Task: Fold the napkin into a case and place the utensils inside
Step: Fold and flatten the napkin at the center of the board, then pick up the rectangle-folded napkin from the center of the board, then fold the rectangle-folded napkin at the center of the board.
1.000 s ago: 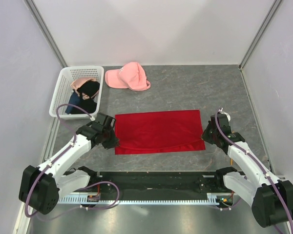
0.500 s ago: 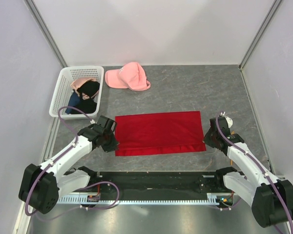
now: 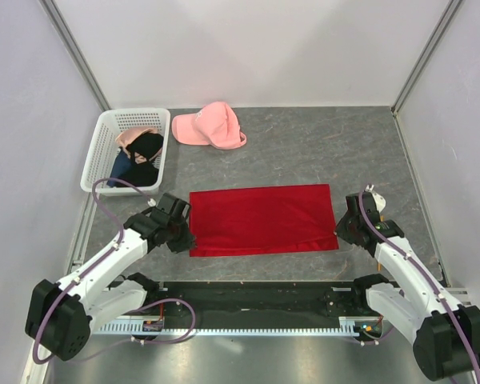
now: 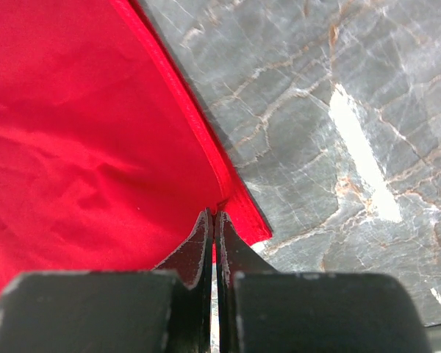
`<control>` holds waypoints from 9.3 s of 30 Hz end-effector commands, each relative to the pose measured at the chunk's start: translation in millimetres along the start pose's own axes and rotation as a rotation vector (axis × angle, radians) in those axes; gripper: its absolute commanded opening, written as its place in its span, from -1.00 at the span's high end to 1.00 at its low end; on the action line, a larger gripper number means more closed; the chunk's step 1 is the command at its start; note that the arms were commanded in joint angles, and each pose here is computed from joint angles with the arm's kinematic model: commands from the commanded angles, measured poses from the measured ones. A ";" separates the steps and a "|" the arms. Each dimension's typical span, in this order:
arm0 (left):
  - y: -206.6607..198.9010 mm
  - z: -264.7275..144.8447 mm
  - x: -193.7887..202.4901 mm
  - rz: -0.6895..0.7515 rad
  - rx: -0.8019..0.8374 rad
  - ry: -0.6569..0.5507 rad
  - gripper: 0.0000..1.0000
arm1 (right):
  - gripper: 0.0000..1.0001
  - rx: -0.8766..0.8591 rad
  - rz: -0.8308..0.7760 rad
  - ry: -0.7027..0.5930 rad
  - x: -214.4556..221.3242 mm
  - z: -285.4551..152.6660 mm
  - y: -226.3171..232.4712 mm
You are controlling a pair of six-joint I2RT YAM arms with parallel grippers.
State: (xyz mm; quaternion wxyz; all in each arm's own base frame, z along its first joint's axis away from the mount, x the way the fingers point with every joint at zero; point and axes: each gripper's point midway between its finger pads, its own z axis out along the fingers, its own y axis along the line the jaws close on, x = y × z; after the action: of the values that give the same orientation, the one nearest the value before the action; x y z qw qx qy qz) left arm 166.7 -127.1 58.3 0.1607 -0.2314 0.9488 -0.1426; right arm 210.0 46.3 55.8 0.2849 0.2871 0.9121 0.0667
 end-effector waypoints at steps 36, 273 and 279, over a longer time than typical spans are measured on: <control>-0.6 17.8 -18.8 0.018 -0.176 -0.092 0.96 | 1.00 0.099 -0.020 -0.010 2.8 31.0 -16.4; -109.9 97.7 -23.7 0.221 0.227 0.073 0.48 | 1.00 -0.503 -0.670 -0.011 14.1 -65.3 271.0; -117.4 94.2 -26.1 0.222 0.246 0.063 0.48 | 1.00 -0.598 -0.562 0.040 39.9 -70.6 293.8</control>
State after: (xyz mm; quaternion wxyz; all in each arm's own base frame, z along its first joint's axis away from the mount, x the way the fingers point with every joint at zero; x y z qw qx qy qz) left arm 265.0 -230.0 18.4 0.1658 -0.1022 0.9494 -0.2462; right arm 279.4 285.4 155.8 0.3258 -0.1169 0.9196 0.1857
